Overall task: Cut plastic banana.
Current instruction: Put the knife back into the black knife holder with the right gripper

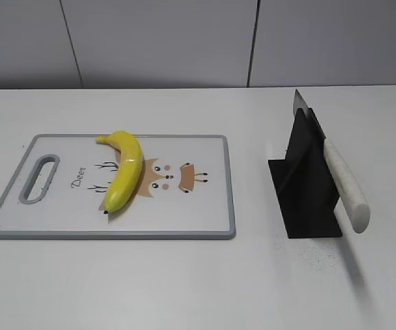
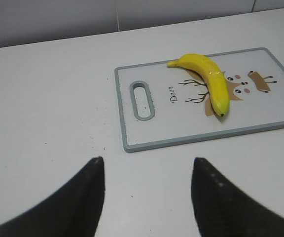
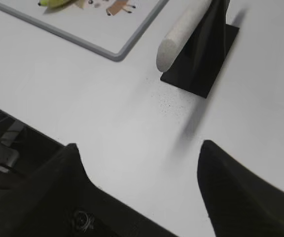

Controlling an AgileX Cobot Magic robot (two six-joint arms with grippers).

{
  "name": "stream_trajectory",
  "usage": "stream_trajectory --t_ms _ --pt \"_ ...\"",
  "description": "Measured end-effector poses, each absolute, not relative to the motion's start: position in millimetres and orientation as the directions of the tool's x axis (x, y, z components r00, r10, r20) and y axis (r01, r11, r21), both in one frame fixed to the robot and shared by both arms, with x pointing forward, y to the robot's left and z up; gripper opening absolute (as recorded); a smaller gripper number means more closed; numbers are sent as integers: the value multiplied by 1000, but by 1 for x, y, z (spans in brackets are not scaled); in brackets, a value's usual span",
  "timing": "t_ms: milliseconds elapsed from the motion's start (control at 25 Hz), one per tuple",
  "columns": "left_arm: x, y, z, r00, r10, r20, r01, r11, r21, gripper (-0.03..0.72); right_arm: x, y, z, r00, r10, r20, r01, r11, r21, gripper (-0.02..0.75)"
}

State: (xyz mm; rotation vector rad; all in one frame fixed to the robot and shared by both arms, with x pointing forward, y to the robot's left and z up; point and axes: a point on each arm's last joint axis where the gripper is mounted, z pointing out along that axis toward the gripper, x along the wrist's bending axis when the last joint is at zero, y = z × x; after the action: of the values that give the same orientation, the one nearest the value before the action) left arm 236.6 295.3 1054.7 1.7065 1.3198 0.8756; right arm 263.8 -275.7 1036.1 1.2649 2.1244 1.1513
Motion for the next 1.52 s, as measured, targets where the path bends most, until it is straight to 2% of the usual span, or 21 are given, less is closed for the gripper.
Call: stream_trajectory --t_ms 200,520,880,1000,1520 --pt "237 295 1055 219 974 54 429 -146 891 546 243 -284 1039 -512 857 60 399 175 900 571" --pt "237 295 1055 218 975 52 426 -143 893 546 239 -280 1046 -473 870 141 383 59 922 571" --pt "237 295 1055 218 975 52 426 -143 893 535 245 -278 1048 -219 961 171 370 -80 926 571" --pt "237 295 1055 218 975 52 426 -143 893 532 246 -279 1048 -178 969 171 366 -96 926 571" --pt "237 295 1055 218 975 52 426 -143 893 529 246 -278 1048 -175 969 173 365 -100 926 571"
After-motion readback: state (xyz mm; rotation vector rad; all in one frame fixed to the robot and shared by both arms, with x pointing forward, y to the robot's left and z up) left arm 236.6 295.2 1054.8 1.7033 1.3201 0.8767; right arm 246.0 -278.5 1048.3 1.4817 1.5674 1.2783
